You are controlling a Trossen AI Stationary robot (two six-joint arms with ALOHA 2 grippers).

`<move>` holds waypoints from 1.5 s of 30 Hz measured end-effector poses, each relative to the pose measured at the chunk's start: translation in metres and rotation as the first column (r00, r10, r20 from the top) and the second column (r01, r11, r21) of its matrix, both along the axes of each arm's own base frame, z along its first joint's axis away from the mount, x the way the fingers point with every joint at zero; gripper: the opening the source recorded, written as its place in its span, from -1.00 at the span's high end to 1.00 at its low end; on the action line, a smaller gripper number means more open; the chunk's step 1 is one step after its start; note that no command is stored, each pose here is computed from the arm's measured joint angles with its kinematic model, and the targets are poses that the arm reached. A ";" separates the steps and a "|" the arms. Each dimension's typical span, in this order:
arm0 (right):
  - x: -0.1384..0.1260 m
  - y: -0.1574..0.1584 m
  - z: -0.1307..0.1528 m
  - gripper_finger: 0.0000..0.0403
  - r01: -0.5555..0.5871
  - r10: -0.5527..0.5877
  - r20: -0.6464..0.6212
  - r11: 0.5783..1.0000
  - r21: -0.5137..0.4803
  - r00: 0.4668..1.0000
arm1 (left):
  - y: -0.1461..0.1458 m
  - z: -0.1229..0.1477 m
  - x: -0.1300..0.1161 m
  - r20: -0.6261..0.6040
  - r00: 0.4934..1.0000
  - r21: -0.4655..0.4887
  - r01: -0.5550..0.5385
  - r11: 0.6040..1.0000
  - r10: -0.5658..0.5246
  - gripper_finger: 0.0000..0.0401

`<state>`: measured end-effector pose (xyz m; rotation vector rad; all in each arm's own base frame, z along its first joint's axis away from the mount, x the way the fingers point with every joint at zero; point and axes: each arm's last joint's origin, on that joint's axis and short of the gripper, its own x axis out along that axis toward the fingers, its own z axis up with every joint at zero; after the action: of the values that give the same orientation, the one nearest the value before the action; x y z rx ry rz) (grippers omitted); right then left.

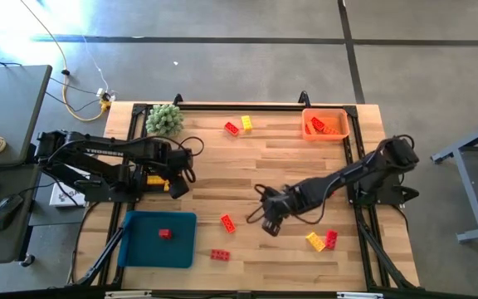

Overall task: Sort & place blocks by color
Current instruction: Put the red game piece into the blue bin

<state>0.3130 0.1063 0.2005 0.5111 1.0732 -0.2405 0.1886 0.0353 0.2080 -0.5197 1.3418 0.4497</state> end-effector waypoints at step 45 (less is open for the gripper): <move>0.046 -0.147 0.087 0.43 -0.198 0.074 0.759 0.977 0.074 0.647 | -0.009 0.084 0.073 0.453 0.715 0.703 0.080 0.707 -0.532 0.12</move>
<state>0.3589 -0.0406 0.2871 0.5868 0.2912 0.1971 0.2617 0.0259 0.2923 0.1716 0.5186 0.3555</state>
